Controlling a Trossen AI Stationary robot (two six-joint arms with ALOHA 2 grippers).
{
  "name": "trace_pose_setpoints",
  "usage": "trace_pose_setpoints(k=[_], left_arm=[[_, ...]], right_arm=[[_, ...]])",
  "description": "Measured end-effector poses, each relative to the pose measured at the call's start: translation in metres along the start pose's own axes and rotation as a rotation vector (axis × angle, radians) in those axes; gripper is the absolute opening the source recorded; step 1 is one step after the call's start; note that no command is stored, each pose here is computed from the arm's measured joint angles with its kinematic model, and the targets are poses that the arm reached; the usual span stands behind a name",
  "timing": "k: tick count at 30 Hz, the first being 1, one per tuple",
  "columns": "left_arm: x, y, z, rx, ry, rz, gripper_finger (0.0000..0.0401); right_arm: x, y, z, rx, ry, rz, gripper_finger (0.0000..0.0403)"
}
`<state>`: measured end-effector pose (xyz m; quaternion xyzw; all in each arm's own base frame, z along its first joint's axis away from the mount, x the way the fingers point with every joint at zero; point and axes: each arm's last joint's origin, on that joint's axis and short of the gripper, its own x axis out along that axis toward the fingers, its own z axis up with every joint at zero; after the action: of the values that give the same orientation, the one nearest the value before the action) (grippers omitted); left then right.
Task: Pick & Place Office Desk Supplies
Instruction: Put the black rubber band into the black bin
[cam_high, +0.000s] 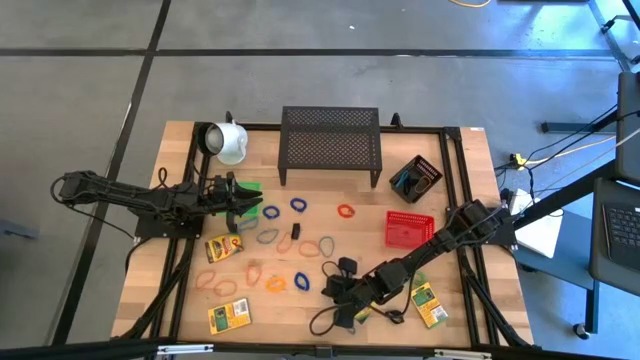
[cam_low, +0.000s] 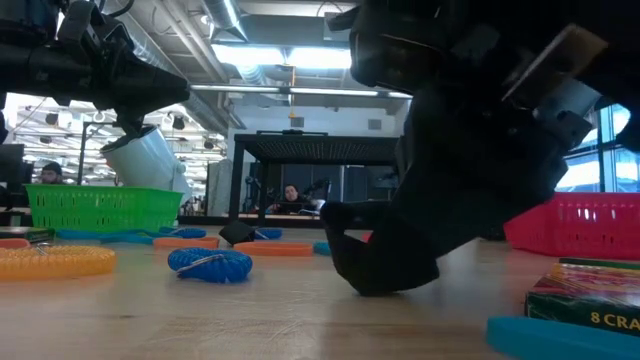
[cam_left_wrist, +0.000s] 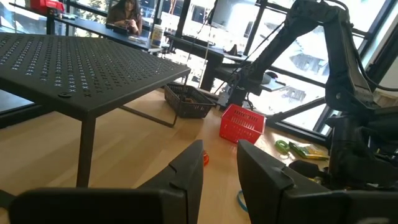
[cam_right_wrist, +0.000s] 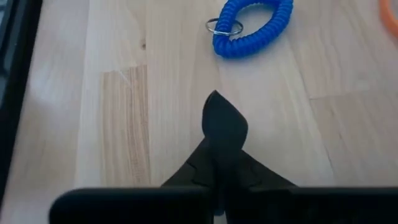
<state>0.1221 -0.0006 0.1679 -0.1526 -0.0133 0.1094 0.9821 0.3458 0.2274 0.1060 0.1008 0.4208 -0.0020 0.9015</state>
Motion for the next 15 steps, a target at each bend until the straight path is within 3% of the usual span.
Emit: trace_pose_setpoints(k=[7, 15], left_arm=[[0.000, 0.000, 0.000, 0.000, 0.000, 0.000, 0.0091], [0.000, 0.000, 0.000, -0.001, 0.000, 0.000, 0.0091]], right_arm=[[-0.018, 0.009, 0.019, 0.027, -0.057, 0.048, 0.0007], [-0.057, 0.011, 0.063, 0.028, -0.335, -0.109, 0.0008]])
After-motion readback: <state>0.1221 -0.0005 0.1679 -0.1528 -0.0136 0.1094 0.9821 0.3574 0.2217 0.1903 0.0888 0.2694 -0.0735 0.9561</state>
